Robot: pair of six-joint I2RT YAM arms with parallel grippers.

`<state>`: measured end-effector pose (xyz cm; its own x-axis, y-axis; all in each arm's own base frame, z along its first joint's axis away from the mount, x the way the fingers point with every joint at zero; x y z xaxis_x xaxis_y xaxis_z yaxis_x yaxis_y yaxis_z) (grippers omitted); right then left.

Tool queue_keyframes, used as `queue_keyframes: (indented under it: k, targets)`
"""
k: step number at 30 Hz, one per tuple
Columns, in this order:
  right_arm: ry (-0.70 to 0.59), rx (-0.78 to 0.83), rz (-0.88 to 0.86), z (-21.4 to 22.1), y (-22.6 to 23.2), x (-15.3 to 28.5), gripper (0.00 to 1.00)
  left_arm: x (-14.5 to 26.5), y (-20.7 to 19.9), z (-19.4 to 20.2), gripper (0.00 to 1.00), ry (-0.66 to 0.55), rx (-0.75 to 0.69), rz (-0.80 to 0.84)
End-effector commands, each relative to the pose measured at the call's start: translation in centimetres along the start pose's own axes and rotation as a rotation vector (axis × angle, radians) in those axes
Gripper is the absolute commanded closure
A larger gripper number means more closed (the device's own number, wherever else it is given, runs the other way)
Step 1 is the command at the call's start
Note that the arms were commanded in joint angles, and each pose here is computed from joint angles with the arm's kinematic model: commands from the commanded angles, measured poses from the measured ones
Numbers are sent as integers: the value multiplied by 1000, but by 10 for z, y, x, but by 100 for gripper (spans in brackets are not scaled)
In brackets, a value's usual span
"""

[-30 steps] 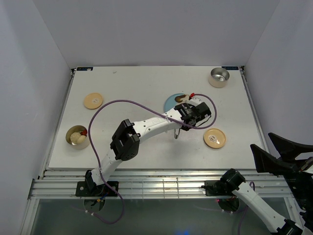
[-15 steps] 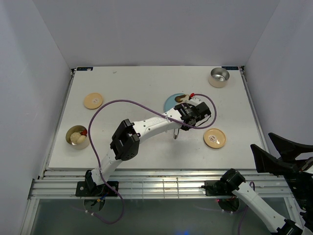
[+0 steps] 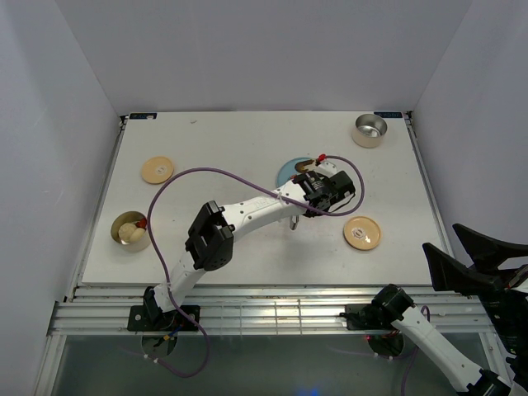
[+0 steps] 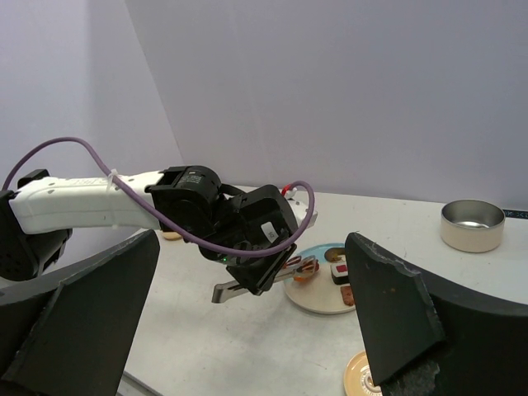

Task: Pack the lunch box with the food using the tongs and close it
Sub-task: Pick up the fake food from the plate, then place the fake food in the packing box.

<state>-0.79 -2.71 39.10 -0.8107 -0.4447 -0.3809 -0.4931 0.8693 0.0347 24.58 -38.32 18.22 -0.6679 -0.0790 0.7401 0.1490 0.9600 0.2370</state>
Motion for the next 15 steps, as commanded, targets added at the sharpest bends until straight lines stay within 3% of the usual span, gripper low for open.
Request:
queue_keyframes:
  k: [1, 8, 15]
  targets:
    - [-186, -42, 15, -15, -12, 45, 1, 42, 26, -37, 61, -129, 103, 9]
    - [-187, -41, 20, -15, -13, 46, 1, 50, 56, -52, 64, -161, 135, -51]
    - [-187, -29, 33, -15, -15, 48, 1, 57, 127, -66, 64, -171, 239, -174]
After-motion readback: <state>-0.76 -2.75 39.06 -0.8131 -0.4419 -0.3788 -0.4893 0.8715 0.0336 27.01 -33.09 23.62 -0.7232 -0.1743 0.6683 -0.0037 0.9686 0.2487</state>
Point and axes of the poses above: each gripper's point midway between its finger pads, its own x axis back along the fingers, its own y axis along the line the jaws close on, z = x × y, the point moved 8 cm from there along x, back along the fingers, and after that the axes turned 12 degrees about x, right-handed, at the moved point
